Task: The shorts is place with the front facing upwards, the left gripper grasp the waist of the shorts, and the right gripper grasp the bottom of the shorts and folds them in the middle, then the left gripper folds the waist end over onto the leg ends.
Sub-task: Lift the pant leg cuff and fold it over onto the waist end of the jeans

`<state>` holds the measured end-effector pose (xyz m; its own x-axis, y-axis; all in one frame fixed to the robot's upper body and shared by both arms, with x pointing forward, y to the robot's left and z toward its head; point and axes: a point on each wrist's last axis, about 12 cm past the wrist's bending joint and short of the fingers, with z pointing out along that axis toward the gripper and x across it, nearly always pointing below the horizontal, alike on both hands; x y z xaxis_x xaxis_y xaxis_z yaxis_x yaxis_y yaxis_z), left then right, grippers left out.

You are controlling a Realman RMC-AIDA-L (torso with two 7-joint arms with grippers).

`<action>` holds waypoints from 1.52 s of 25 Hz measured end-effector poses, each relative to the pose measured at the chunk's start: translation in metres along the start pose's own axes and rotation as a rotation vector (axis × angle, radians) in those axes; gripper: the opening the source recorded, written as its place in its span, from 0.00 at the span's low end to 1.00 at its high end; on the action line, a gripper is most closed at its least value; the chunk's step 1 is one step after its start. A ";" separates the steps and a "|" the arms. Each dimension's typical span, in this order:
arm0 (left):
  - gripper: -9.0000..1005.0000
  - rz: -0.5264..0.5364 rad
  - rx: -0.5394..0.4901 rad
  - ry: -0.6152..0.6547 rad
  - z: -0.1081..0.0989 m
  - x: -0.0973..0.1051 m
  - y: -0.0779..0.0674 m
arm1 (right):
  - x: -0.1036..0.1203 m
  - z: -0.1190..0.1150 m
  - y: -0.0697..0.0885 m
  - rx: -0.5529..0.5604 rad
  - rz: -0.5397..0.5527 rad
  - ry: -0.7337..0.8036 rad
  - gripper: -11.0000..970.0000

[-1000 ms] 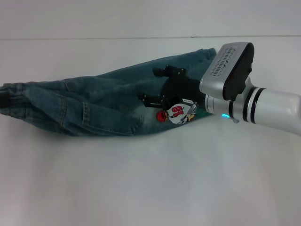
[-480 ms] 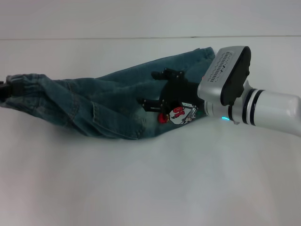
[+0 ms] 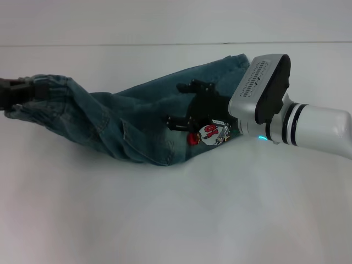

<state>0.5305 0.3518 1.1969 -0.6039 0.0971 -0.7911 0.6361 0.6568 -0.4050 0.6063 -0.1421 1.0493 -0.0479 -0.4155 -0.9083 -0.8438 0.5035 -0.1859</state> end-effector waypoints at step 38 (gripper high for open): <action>0.05 0.193 0.205 0.091 0.076 -0.089 -0.063 | 0.003 0.000 0.005 -0.017 -0.073 0.002 0.88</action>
<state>0.5805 0.2449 1.2582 -0.4966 0.2783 -0.8221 0.8218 0.4554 -0.3423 0.6018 -0.1409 1.0461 0.0132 -0.4521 -0.8919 -0.8537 0.4592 -0.2454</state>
